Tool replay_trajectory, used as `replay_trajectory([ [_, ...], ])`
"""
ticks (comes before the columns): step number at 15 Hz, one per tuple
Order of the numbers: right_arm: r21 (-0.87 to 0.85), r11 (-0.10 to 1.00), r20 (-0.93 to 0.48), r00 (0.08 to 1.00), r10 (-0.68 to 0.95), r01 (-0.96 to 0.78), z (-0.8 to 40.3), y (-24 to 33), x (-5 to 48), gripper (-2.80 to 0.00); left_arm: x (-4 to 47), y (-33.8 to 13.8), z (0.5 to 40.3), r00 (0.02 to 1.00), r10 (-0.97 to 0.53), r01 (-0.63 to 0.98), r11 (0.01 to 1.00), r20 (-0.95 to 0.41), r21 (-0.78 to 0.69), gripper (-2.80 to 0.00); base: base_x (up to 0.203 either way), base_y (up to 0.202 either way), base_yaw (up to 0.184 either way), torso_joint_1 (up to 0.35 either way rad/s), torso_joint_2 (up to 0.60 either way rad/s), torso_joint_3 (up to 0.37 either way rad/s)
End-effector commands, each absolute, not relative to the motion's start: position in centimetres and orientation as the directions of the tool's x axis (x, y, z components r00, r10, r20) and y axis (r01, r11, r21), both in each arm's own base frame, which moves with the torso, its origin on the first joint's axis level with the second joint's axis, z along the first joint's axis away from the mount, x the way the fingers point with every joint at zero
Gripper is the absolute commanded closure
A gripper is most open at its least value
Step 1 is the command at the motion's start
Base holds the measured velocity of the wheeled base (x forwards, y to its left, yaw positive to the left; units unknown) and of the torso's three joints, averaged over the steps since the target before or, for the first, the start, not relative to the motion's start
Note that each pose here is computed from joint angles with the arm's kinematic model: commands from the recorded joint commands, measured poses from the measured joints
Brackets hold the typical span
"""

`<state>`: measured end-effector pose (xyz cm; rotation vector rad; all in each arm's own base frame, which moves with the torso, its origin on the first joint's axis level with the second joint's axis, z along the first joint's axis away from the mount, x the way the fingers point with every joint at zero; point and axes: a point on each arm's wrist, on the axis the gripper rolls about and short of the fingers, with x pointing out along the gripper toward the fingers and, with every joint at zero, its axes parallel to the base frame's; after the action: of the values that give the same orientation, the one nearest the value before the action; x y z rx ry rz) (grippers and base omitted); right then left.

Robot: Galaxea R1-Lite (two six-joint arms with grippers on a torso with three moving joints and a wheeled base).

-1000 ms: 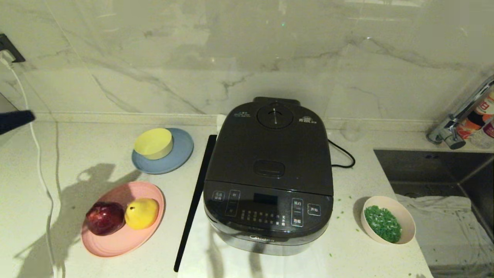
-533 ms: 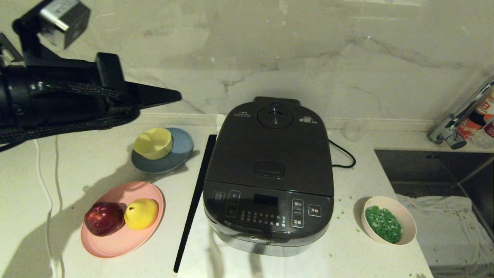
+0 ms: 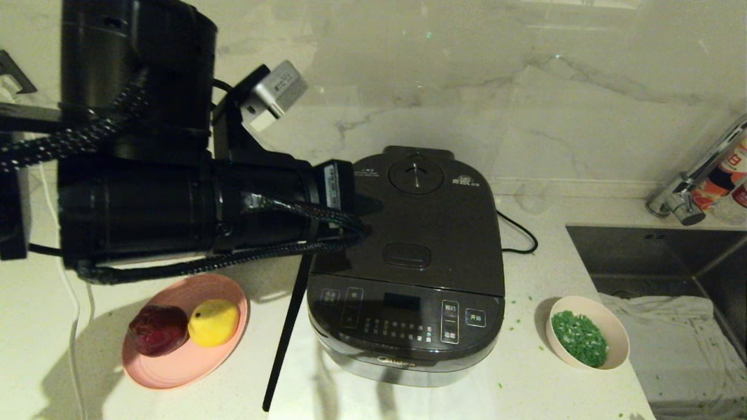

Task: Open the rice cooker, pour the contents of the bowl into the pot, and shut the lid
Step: Open the rice cooker

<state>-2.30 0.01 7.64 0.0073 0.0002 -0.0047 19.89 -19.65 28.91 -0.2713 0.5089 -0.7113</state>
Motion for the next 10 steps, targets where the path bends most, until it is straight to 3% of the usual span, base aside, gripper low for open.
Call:
replay_trajectory([
  [1,0.008,1.0,0.0,1.0,-0.005,0.005,7.6,0.0,-2.3,0.0,20.0,-21.2,26.9,0.624,-0.663,0.541,0.749,-0.414,-0.383,0.0,0.0,0.0,0.0,0.0,0.0,0.0],
  [10,0.008,1.0,-0.002,1.0,-0.005,0.005,7.6,0.0,-2.3,0.0,19.7,-21.9,24.1,0.676,-0.574,0.48,0.819,-0.463,-0.314,0.0,0.0,0.0,0.0,0.0,0.0,0.0],
])
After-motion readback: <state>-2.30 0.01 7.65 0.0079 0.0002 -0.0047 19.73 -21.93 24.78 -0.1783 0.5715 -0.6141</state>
